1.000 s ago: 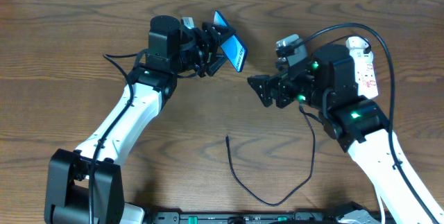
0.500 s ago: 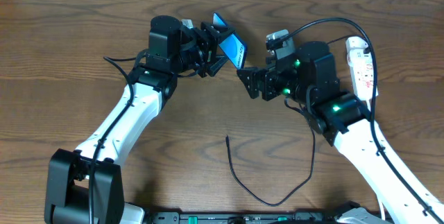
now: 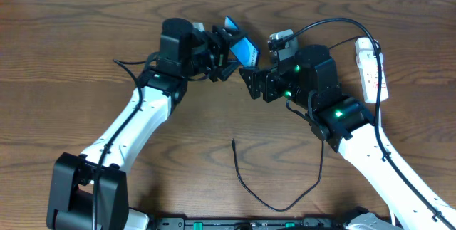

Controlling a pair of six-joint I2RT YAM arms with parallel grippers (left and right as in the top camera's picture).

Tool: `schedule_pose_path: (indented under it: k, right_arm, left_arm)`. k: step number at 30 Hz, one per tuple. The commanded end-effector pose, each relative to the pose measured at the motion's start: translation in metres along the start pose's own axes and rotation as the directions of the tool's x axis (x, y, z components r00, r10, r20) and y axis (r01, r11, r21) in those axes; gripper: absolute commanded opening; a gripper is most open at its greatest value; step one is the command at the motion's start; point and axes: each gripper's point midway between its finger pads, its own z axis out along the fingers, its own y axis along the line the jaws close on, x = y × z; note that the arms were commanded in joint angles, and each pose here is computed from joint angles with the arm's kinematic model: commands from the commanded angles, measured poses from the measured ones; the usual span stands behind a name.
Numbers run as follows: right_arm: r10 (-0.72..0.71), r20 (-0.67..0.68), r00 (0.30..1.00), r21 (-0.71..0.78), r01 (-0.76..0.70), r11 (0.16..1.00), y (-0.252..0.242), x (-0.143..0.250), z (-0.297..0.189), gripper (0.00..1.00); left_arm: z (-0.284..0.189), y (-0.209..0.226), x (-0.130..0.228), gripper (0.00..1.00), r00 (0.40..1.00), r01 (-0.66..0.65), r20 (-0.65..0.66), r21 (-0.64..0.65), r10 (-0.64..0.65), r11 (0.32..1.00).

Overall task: Plug charger to phone and switch on socket
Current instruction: 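Close the right gripper on the phone's edge beside the left gripper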

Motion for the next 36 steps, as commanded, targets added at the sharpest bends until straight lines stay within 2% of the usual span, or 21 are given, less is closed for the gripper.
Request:
schedule_pose_path:
  k: [1,12,20,26,36]
  right_arm:
    - [0.014,0.027,1.0,0.026,-0.015,1.0,-0.001,-0.009,0.0,0.86]
    - [0.072,0.032,0.997,0.089,-0.074,0.993,-0.014,-0.007,0.006,0.87]
    - [0.084,0.014,0.996,0.082,-0.085,0.993,-0.014,-0.002,0.013,0.8]
    - [0.084,0.016,0.996,0.082,-0.085,0.993,-0.015,-0.003,0.013,0.79]
    - [0.084,0.016,0.996,0.082,-0.085,0.993,-0.015,-0.003,0.013,0.6]
  left_arm:
    - [-0.003,-0.014,0.014,0.07,1.0,-0.019,-0.015,0.033,0.02,0.999]
    - [0.0,-0.013,0.021,0.07,0.999,-0.017,-0.029,0.029,0.017,0.999]
    - [0.002,-0.013,0.027,0.07,0.999,-0.022,-0.042,0.025,0.023,0.999]
    - [0.003,-0.012,0.03,0.07,0.999,-0.023,-0.047,0.024,0.025,0.999]
    - [0.007,-0.011,0.038,0.07,0.997,-0.03,-0.065,0.019,0.031,0.999]
